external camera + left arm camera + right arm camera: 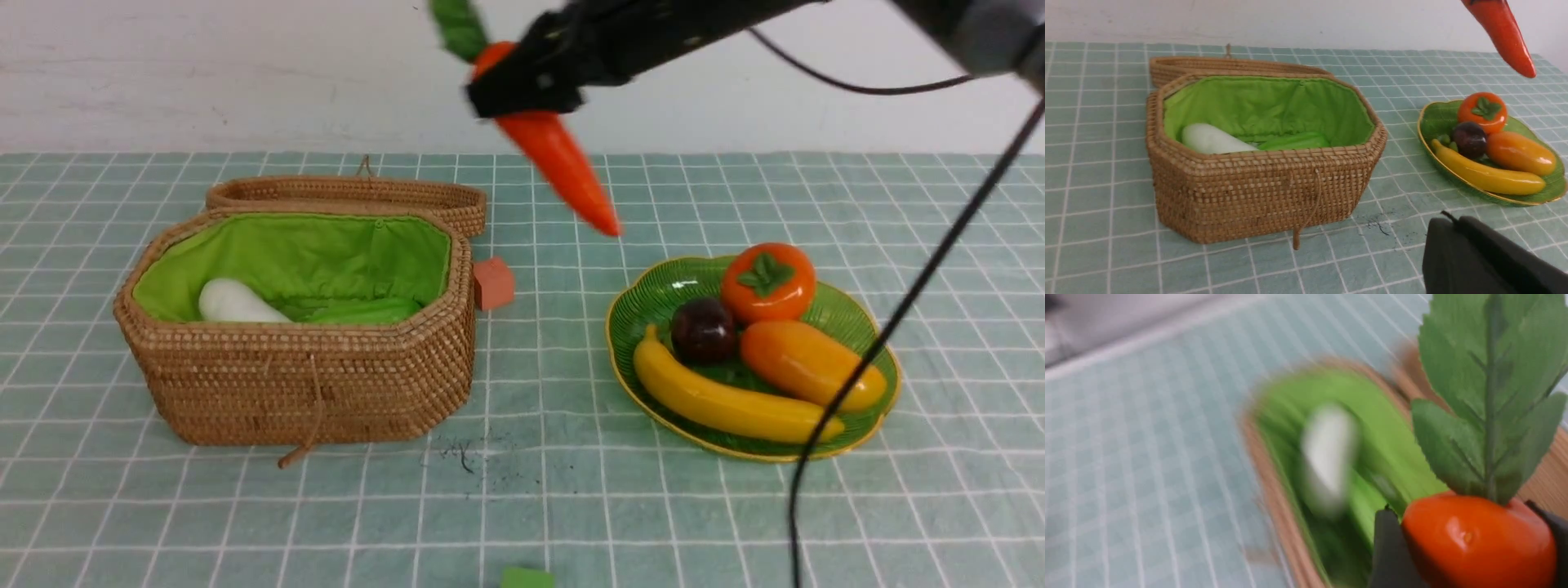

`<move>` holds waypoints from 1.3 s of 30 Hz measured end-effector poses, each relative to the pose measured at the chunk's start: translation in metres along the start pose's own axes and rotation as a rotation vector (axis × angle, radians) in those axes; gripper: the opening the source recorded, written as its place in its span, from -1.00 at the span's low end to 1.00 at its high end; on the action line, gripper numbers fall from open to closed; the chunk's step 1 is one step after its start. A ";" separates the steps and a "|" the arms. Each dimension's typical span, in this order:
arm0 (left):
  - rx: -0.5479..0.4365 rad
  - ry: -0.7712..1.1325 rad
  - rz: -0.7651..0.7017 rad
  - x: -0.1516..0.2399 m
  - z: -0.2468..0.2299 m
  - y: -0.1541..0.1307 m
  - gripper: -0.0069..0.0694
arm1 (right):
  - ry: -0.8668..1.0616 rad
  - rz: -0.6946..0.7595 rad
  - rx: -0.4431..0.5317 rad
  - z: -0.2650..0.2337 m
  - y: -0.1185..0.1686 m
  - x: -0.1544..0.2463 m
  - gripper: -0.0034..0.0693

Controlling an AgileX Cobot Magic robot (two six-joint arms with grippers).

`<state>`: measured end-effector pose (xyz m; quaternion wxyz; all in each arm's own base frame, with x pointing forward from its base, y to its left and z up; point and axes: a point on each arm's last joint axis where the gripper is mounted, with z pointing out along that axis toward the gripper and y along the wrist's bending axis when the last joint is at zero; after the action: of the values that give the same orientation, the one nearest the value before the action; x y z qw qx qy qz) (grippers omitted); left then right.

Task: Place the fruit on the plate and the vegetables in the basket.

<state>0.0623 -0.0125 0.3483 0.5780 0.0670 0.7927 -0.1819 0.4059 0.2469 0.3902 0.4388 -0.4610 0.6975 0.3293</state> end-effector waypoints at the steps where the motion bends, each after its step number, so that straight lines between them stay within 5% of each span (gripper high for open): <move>1: -0.003 -0.004 0.002 0.000 0.000 0.000 -0.85 | -0.041 -0.026 -0.004 0.024 0.014 -0.003 0.14; 9: 0.005 -0.016 0.016 -0.001 0.000 0.000 -0.85 | -0.102 -0.092 0.107 0.133 0.048 0.026 0.18; 15: 0.012 -0.022 0.019 -0.002 0.000 -0.001 -0.85 | -0.066 -0.111 0.096 0.130 0.053 0.025 0.88; 19: 0.030 -0.039 0.020 -0.004 0.000 -0.003 -0.85 | 0.062 -0.045 0.032 0.092 0.067 0.008 0.90; 23: 0.059 -0.059 0.014 -0.005 0.000 -0.005 -0.85 | 0.268 0.068 0.065 0.030 0.089 -0.013 0.57; 26: 0.103 -0.086 0.004 -0.008 -0.002 -0.009 -0.85 | 0.383 0.128 0.221 -0.028 0.101 -0.027 -0.06; 32: 0.230 -0.194 -0.001 0.005 -0.016 -0.007 -0.85 | 0.389 0.208 0.352 -0.085 0.122 -0.027 -0.86; 39: 0.353 -0.296 -0.010 0.056 -0.018 0.003 -0.85 | 0.450 0.398 0.441 -0.172 0.176 0.034 -0.92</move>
<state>0.0290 -0.0091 0.3003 0.6664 0.1357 0.6553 -0.3287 0.1823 0.1493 0.4375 0.2908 -0.2714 0.9067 0.1405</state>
